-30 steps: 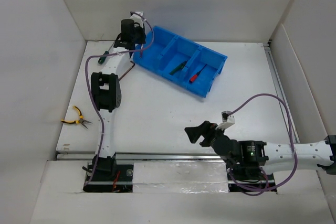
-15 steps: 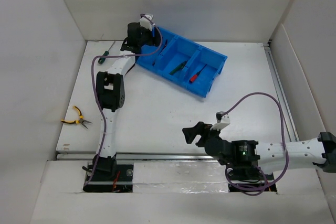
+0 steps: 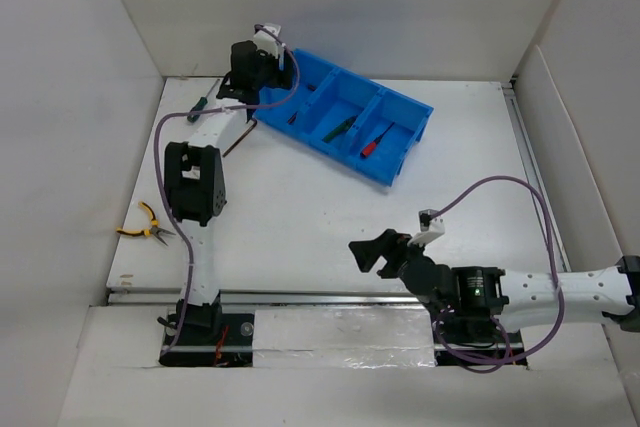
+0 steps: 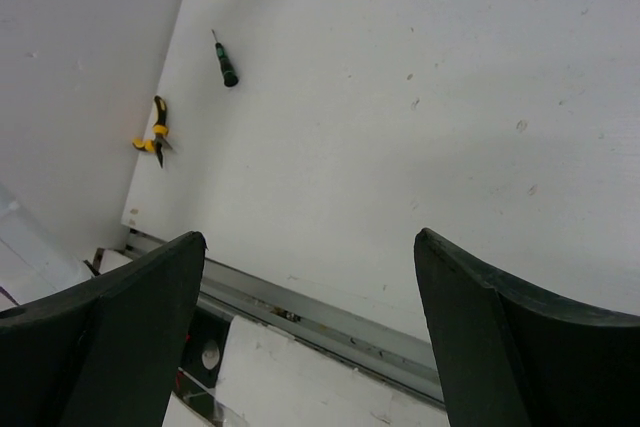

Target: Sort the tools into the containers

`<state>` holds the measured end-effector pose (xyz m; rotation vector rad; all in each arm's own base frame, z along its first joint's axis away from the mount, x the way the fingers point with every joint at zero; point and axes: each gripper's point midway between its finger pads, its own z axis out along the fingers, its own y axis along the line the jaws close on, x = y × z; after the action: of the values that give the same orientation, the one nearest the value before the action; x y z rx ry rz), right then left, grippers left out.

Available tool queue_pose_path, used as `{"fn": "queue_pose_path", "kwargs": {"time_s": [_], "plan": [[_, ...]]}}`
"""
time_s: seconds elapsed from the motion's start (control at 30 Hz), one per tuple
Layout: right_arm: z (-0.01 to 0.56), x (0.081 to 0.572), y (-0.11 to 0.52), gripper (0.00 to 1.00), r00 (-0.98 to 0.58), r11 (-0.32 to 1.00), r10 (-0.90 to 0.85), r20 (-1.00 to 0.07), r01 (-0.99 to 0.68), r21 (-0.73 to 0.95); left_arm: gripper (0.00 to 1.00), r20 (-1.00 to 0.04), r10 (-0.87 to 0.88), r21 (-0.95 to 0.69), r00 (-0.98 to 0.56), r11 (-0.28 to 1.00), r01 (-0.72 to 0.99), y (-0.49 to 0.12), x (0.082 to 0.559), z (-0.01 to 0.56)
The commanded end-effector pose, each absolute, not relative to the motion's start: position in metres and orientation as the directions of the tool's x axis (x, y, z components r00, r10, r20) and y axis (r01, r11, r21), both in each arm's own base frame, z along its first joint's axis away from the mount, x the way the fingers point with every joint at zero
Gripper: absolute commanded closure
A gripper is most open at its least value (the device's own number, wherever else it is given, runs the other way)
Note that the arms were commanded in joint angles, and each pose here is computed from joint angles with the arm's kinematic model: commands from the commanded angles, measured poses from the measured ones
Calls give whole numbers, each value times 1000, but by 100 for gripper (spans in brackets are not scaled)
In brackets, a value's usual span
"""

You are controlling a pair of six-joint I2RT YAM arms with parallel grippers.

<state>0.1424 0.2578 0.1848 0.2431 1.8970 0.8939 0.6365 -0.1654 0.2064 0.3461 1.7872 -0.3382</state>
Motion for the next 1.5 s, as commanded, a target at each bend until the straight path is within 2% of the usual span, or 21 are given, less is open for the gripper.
{"fn": "queue_pose_path", "kwargs": {"time_s": [0.0, 0.03, 0.07, 0.23, 0.27, 0.33, 0.37, 0.4, 0.53, 0.93, 1.13, 1.47], "plan": [[203, 139, 265, 11, -493, 652, 554, -671, -244, 718, 29, -995, 96, 91, -10, 971, 223, -114, 615, 316], [202, 138, 266, 11, -500, 649, 547, -671, -252, 718, 29, -992, 116, 104, -46, 972, 209, -109, 608, 298], [206, 135, 267, 11, -514, 631, 547, -661, -266, 729, 29, -992, 124, 117, -20, 974, 194, -99, 599, 312], [213, 127, 271, 11, -537, 578, 542, -647, -320, 751, 25, -973, 222, 197, -71, 947, 255, -85, 583, 307], [212, 125, 271, 11, -544, 569, 538, -643, -328, 754, 25, -946, 268, 207, -180, 931, 302, -80, 582, 274], [215, 123, 272, 10, -549, 562, 533, -644, -339, 754, 27, -921, 298, 214, -250, 925, 315, -71, 586, 266], [217, 122, 273, 10, -555, 557, 527, -643, -346, 755, 29, -872, 310, 184, -378, 925, 332, -59, 582, 222], [217, 122, 272, 10, -554, 558, 525, -646, -349, 753, 32, -850, 319, 180, -420, 924, 338, -54, 581, 210], [218, 120, 273, 10, -560, 554, 515, -649, -360, 751, 37, -772, 347, 119, -532, 902, 415, -47, 566, 153], [221, 120, 275, 11, -556, 561, 508, -658, -366, 743, 37, -641, 388, 100, -662, 898, 429, -12, 527, 73], [218, 119, 277, 12, -562, 562, 499, -660, -370, 740, 36, -624, 405, 107, -668, 891, 440, -11, 524, 64], [218, 117, 275, 12, -569, 548, 499, -654, -377, 746, 41, -520, 451, 133, -725, 881, 453, -16, 519, 18]]}}
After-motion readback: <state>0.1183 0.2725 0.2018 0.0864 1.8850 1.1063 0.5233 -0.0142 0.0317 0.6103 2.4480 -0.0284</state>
